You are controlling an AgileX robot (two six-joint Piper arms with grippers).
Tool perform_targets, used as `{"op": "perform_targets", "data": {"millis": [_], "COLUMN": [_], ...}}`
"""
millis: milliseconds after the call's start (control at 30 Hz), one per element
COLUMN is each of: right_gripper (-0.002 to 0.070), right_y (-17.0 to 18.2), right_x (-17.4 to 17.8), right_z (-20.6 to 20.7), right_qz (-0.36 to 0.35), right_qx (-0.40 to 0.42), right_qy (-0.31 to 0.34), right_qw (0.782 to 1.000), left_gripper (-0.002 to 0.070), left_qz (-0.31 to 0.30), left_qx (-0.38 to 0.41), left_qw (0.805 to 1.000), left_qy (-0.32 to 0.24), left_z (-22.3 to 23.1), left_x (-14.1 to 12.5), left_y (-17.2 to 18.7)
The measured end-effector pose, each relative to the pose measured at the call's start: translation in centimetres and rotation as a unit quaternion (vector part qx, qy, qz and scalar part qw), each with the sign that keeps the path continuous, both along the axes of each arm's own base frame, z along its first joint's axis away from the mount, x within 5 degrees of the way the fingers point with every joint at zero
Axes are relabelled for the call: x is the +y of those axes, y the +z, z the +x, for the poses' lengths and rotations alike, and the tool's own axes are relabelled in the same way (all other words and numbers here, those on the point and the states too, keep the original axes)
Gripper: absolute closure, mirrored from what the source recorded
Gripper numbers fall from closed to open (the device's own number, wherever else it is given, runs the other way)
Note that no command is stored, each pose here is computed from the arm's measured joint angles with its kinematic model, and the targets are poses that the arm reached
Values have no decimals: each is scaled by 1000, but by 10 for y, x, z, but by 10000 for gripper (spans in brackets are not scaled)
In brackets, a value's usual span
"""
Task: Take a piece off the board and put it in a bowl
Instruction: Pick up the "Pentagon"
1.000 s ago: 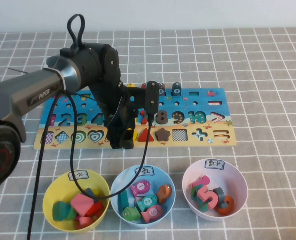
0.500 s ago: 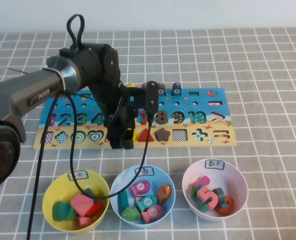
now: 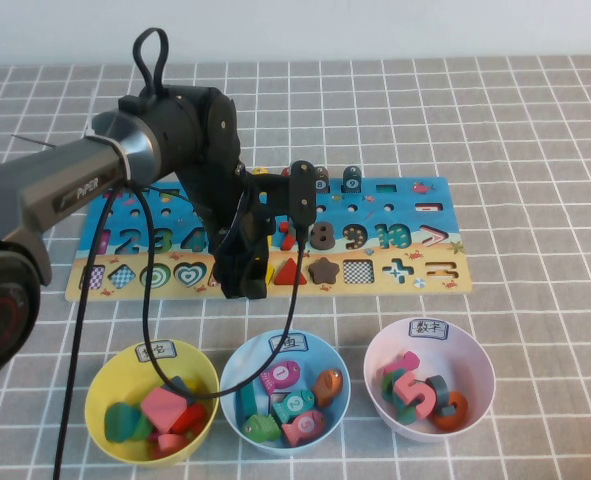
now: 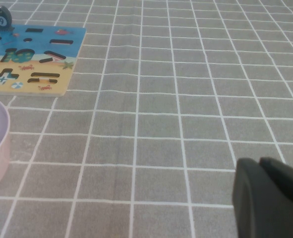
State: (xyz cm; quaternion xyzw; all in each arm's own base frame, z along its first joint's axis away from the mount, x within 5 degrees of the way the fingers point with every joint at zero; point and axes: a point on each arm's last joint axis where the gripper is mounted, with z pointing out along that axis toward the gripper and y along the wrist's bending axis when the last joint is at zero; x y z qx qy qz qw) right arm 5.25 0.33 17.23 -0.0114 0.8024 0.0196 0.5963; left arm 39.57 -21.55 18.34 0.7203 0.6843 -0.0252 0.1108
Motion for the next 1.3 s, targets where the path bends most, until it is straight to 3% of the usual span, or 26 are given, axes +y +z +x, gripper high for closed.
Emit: {"op": "perform_targets", "data": {"millis": [1000,1300], "right_gripper": [694,694], "right_y": [0,0], "right_x": [0,0], "right_z": [0,0], "right_qz": [0,0], "right_qx": [0,0], "right_qy": [0,0], "right_qw": [1000,1000], "left_gripper": [332,389], "left_qz": [0,0], "left_qx": [1,-4], "left_qw": [1000,1000], "left_qy": [20,20], "left_z": [1,2], "left_x": [1,1], "left_y": [1,2]}}
